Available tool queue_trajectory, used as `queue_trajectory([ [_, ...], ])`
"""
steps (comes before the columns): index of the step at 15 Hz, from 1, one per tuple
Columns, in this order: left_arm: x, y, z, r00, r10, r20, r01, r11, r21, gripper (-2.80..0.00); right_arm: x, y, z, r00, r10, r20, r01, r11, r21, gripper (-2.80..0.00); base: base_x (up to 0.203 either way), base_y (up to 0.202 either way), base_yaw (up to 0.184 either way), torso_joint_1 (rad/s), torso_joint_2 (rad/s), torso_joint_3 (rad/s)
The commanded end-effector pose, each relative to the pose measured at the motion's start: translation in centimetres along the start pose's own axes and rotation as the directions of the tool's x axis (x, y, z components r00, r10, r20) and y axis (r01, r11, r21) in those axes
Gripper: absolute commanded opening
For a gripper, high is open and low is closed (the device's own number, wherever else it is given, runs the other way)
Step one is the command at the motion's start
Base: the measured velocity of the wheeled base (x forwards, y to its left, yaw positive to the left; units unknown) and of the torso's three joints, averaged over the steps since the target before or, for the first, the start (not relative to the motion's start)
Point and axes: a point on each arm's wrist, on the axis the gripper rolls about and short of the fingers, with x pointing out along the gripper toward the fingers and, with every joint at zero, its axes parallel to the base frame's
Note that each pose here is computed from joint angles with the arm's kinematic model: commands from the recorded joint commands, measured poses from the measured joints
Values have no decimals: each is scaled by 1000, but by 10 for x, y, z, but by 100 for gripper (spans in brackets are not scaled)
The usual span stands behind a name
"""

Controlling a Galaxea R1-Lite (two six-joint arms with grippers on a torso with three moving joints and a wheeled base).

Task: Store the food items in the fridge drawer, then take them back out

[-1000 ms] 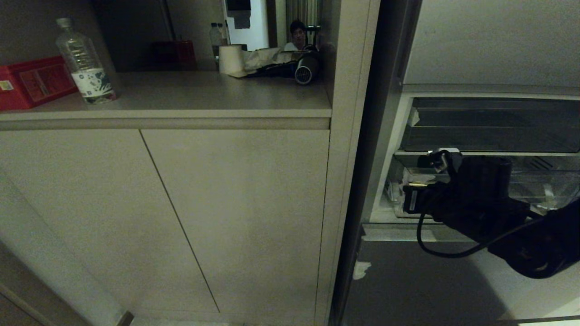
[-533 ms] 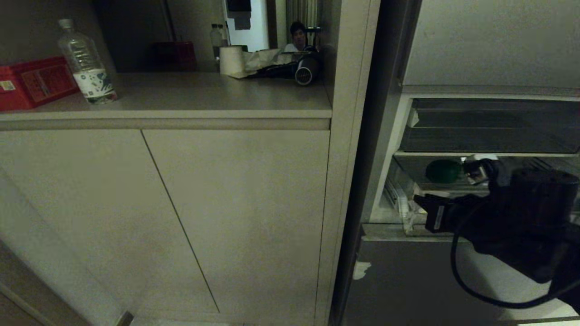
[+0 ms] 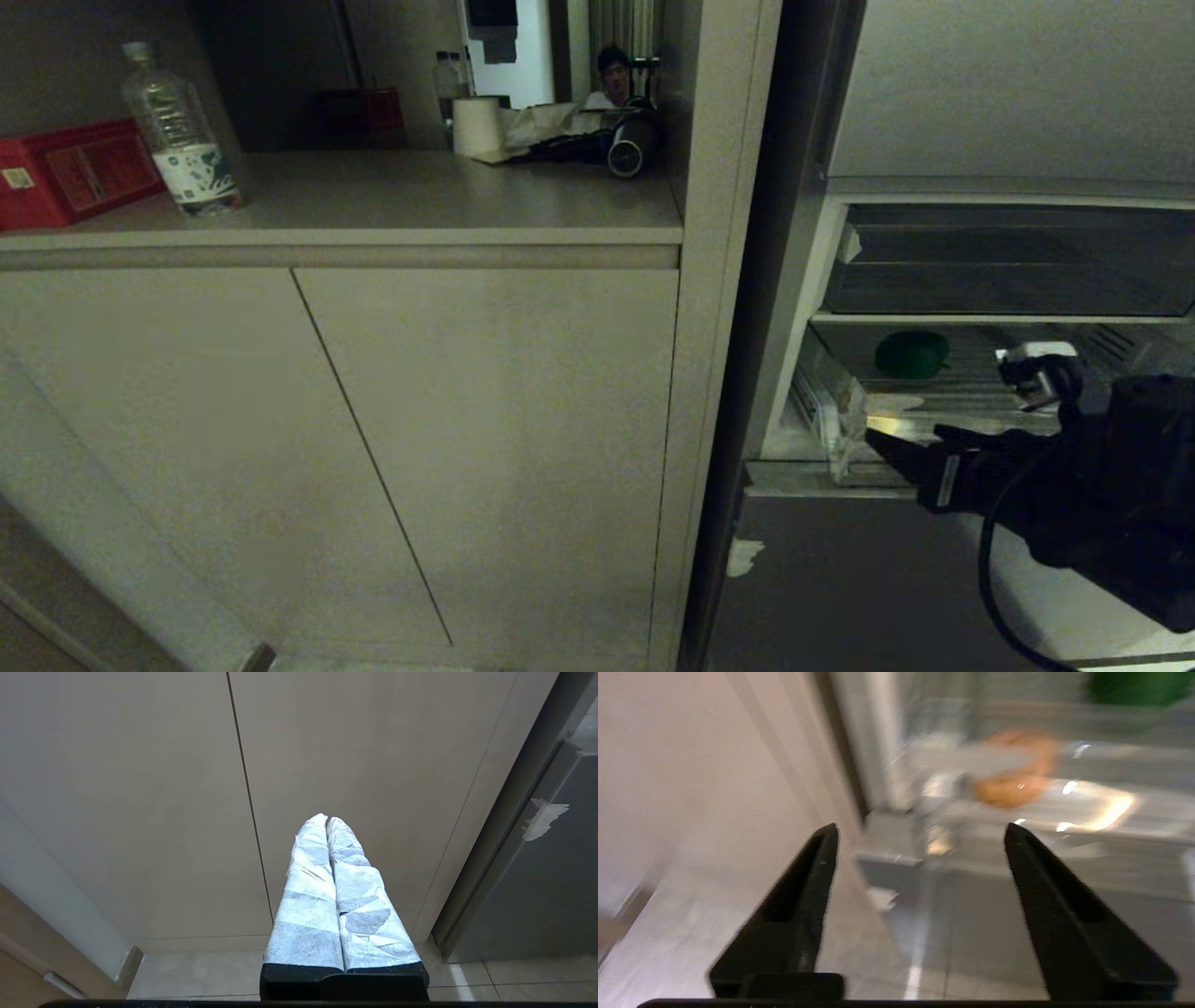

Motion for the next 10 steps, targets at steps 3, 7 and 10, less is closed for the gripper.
queue_trajectory([
  [3, 0, 0, 0, 1000, 0, 0, 0, 1000, 0, -280, 10, -20, 40, 993, -106, 54, 104, 994, 29, 0, 0, 0, 0, 0, 0, 0],
  [7, 0, 0, 0, 1000, 0, 0, 0, 1000, 0, -280, 29, -38, 68, 986, -163, -44, 165, 986, 29, 0, 0, 0, 0, 0, 0, 0],
  [10, 0, 0, 0, 1000, 0, 0, 0, 1000, 0, -280, 63, -50, 65, 976, -181, -124, 186, 982, 28, 0, 0, 0, 0, 0, 0, 0],
])
